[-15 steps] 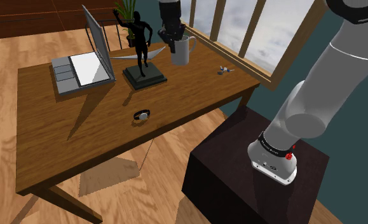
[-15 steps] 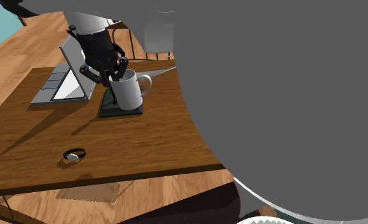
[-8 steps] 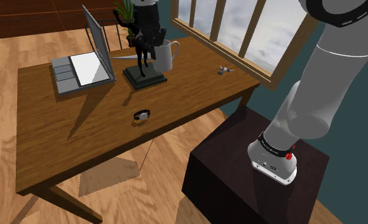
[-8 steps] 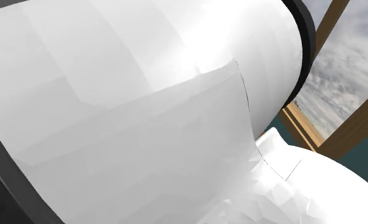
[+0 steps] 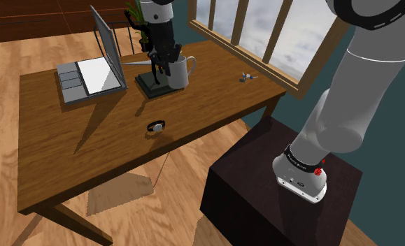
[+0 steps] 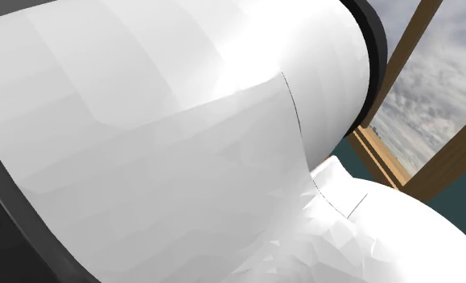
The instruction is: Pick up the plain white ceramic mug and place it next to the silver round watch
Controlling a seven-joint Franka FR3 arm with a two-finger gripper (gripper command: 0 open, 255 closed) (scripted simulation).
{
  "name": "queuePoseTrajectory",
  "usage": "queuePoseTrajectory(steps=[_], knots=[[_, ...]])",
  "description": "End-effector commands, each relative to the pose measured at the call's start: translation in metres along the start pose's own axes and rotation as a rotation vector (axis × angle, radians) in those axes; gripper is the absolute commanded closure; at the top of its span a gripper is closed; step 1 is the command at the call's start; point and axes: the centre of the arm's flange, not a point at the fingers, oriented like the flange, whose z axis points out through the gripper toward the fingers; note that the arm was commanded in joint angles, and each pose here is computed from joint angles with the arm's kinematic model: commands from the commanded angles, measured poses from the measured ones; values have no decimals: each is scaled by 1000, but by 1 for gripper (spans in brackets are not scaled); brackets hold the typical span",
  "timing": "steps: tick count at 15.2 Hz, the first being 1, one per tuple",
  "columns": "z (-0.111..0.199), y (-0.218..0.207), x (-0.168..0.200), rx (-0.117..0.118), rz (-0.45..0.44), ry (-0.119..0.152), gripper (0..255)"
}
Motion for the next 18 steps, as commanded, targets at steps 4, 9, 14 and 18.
queuePoseTrajectory(steps=[4, 9, 14, 18], knots=[[26, -1, 5, 0, 0, 1, 255], [52, -2, 10, 0, 0, 1, 255], [78, -3, 14, 0, 0, 1, 255], [99, -3, 18, 0, 0, 1, 255]])
